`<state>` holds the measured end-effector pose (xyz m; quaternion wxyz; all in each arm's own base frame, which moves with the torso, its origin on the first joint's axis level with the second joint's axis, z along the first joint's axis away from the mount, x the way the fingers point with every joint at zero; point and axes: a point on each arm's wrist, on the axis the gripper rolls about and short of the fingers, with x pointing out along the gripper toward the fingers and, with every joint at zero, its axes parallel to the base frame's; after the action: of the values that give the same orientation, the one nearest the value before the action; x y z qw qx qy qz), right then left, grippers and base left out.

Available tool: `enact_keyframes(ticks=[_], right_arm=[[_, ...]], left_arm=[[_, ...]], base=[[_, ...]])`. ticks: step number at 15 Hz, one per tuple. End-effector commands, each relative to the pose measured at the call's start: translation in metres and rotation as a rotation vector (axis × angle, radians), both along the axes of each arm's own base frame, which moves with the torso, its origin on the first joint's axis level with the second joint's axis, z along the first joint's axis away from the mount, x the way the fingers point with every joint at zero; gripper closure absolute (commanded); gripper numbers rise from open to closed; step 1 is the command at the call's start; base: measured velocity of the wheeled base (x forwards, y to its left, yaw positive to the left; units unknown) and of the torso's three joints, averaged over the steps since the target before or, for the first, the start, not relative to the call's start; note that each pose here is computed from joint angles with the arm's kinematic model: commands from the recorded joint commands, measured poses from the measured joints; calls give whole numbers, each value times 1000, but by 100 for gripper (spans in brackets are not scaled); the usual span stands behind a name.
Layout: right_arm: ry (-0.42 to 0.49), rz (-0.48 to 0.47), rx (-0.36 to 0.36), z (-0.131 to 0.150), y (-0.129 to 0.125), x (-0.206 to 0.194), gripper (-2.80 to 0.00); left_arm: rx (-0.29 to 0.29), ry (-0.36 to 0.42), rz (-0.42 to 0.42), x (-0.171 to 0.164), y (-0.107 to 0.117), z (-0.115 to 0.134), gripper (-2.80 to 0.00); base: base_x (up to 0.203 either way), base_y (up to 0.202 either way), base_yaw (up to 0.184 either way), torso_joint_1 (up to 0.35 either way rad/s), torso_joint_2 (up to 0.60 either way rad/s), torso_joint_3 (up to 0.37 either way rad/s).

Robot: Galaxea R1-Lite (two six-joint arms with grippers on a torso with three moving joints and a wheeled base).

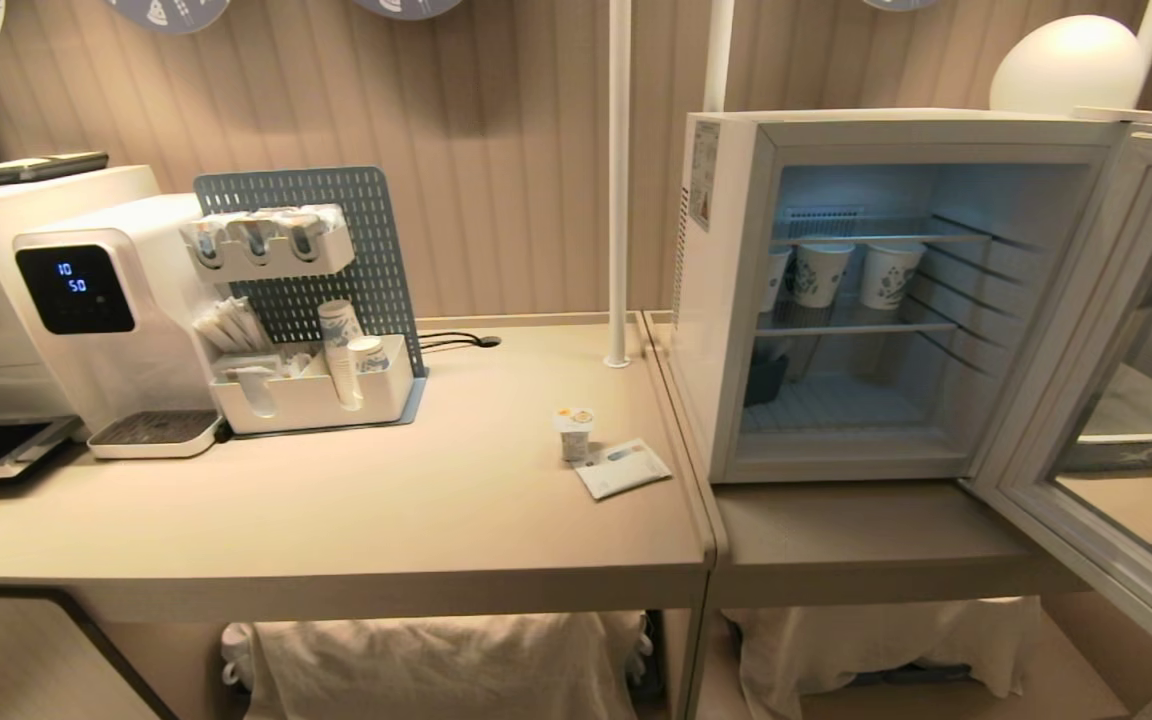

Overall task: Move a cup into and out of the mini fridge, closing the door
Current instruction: Close the freezer door

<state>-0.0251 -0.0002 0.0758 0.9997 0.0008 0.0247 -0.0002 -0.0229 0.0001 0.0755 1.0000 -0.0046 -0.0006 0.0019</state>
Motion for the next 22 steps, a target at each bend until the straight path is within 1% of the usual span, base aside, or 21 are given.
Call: enact_keyframes(ticks=[1,22], right_arm=[[3,0,0,0,0,0,0],[1,0,0,0,0,0,0]], left_arm=[[0,3,1,0,0,0,0],[-2,3,1,0,0,0,0]], base=[[0,-201,0,2,2,3],[0,-196,0,3,3,2]])
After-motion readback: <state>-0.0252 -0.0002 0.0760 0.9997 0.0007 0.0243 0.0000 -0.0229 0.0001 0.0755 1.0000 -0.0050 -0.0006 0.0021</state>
